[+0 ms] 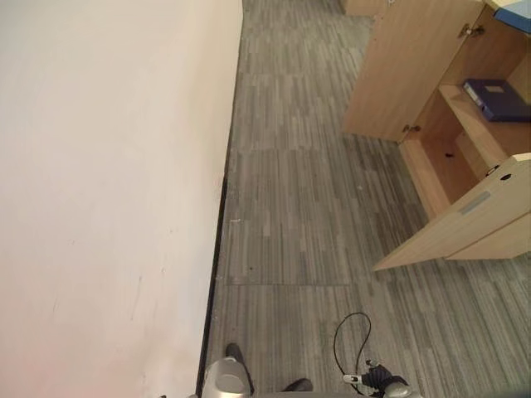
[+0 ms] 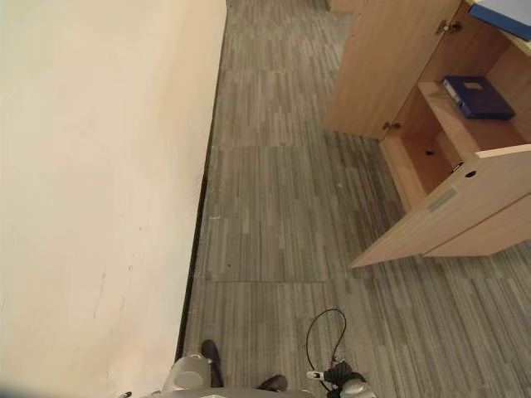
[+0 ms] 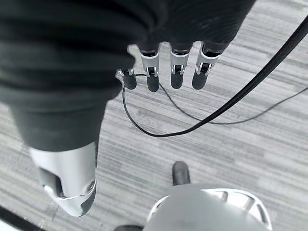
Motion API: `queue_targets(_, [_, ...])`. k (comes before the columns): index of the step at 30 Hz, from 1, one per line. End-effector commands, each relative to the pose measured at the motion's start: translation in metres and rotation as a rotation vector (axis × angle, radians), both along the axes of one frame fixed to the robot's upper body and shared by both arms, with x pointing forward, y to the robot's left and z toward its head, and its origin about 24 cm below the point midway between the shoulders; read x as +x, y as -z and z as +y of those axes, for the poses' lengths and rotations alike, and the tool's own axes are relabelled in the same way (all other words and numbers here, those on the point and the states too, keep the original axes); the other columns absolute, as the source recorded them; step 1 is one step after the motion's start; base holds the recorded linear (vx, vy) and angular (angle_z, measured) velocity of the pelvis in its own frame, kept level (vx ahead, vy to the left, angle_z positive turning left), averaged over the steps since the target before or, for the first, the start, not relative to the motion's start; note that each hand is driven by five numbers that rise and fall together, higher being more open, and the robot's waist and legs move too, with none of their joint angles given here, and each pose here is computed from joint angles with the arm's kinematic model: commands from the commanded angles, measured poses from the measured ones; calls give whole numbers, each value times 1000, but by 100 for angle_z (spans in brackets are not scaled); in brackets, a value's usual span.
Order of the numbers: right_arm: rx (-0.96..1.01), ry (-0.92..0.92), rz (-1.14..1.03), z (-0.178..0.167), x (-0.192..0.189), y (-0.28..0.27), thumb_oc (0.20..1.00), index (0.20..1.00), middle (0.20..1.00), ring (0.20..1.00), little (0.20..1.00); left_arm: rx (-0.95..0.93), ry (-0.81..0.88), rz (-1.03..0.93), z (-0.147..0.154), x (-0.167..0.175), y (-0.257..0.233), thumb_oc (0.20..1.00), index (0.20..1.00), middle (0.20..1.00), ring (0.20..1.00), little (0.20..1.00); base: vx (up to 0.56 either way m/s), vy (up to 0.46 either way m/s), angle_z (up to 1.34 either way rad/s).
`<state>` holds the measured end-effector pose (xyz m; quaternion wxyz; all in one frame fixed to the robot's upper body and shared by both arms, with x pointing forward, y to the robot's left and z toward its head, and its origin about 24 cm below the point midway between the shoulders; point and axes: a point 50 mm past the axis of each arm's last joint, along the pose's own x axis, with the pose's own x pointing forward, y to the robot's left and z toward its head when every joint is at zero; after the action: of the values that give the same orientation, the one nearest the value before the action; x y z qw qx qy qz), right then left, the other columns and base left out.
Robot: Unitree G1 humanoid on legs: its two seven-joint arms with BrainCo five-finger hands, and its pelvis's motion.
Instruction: Put the empty folder in the office cabinet
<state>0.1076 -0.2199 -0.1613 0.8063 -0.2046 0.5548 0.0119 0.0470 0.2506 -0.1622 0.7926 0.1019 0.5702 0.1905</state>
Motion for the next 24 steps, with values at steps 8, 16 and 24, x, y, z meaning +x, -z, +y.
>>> queue_targets(8, [25, 95, 10, -1, -7, 2, 1000, 1000, 1000, 1000, 1000, 38, 48, 16, 12, 0, -3, 1000, 1000, 1000, 1000, 1000, 98, 352, 39])
queue_targets(16, [37, 88, -31, 3, 6, -1, 1000, 1000, 1000, 1000, 1000, 75, 35, 42, 23, -5, -6, 1000, 1000, 1000, 1000, 1000, 88, 195, 54])
queue_targets(24, [23, 105, -68, 0, 18, -5, 1000, 1000, 1000, 1000, 1000, 74, 30, 21, 24, -1, -7, 1000, 1000, 1000, 1000, 1000, 94, -81, 17])
